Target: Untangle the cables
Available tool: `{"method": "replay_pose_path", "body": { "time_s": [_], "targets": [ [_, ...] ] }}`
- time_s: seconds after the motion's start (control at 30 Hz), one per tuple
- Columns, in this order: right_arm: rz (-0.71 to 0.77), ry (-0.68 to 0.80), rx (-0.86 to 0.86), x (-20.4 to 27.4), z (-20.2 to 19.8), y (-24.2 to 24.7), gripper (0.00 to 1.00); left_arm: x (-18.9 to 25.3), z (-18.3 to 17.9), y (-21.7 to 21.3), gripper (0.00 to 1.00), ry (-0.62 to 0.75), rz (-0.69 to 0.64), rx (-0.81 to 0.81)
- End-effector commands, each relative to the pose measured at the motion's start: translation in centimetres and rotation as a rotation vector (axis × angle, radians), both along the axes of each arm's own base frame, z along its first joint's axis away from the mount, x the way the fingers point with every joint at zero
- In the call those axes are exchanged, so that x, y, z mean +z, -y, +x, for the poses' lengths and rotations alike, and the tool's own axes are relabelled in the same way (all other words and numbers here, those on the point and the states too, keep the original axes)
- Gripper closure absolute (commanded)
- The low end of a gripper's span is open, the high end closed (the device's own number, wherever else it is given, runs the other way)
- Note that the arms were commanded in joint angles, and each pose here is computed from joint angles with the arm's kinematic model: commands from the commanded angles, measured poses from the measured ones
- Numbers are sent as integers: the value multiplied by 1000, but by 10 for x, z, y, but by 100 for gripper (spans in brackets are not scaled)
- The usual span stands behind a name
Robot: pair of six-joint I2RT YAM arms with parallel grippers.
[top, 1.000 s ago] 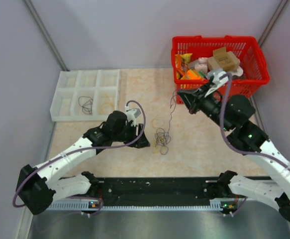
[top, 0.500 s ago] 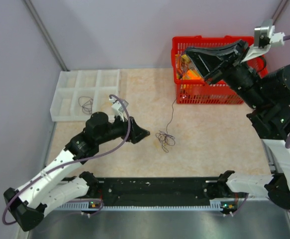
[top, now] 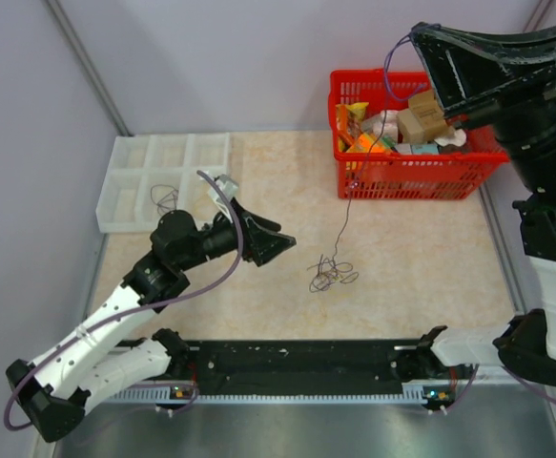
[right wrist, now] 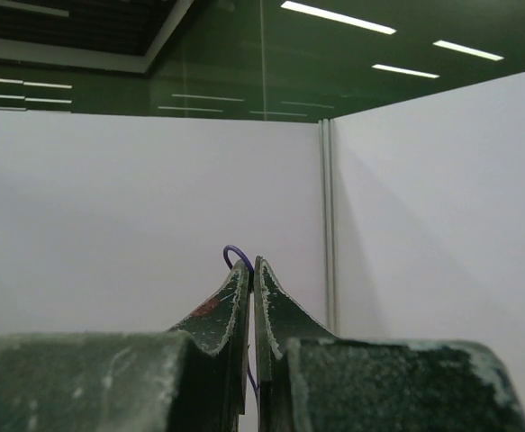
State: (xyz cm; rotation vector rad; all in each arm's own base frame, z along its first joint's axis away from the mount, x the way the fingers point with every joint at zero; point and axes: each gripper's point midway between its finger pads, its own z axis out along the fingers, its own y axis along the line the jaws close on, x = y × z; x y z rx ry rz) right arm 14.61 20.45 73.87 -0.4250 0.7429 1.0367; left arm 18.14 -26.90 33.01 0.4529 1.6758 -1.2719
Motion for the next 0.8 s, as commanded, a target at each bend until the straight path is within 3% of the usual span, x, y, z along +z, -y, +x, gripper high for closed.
{"method": "replay_pose_path", "body": {
  "time_s": [0.0,0.17,0.37,0.53,0.6,0.7,0.77],
  "targets": [
    [-27,-34,-8,-14,19,-17,100,58,-12,23,23,132,-135,-148],
    [-31,-75,48,-18,23,-29,100,57,6,54,28,192,-61,-129],
    [-27,-83,52,-17,23,-30,100,78,-35,80,24,350,-158,-310],
    [-32,-78,57,-18,20,-29,100,80,-42,100,26,323,-185,-399],
    [-30,-77,56,-18,19,-27,100,75,-30,109,29,282,-159,-372],
    [-32,-78,57,-19,17,-26,100,57,-7,121,46,216,-67,-307],
    [-30,-73,57,-19,14,-23,100,55,3,124,53,195,-45,-267]
  ]
}}
